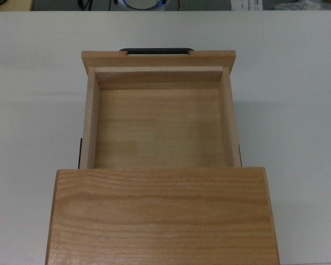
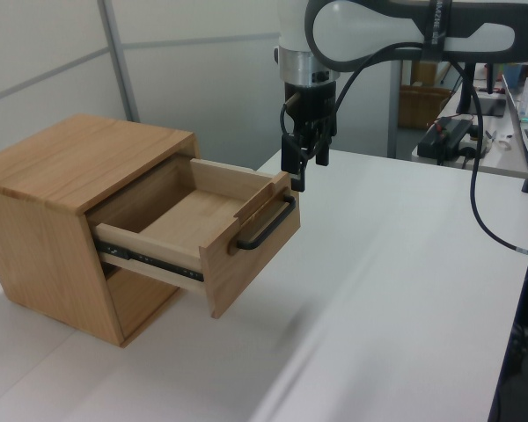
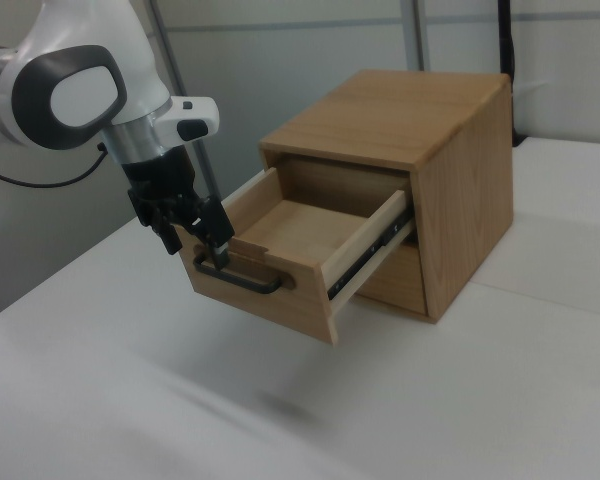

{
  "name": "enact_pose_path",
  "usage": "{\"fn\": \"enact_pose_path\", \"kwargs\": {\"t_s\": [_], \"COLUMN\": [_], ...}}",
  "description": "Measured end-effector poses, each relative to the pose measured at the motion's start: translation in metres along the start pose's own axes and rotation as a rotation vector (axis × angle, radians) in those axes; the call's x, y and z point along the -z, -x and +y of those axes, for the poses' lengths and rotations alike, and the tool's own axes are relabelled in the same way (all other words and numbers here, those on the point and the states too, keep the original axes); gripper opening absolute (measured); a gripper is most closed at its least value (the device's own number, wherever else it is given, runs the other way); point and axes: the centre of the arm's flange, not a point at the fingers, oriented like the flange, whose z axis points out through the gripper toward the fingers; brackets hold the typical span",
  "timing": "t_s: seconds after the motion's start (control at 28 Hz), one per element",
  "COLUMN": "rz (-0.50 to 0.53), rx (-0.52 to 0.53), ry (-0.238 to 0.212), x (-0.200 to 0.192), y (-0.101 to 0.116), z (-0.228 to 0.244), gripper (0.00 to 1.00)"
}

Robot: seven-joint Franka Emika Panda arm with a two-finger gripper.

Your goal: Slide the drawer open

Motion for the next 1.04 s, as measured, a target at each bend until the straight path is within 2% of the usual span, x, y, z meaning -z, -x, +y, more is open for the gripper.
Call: {"fn": "enact_pose_path", "kwargs": {"t_s": [1.04], "rz": [0.006], "rx": [0.000], "ry": [0.000], "x": [0.0029], "y": [-0.0005], "z": [0.0001], "gripper": [1.00]}}
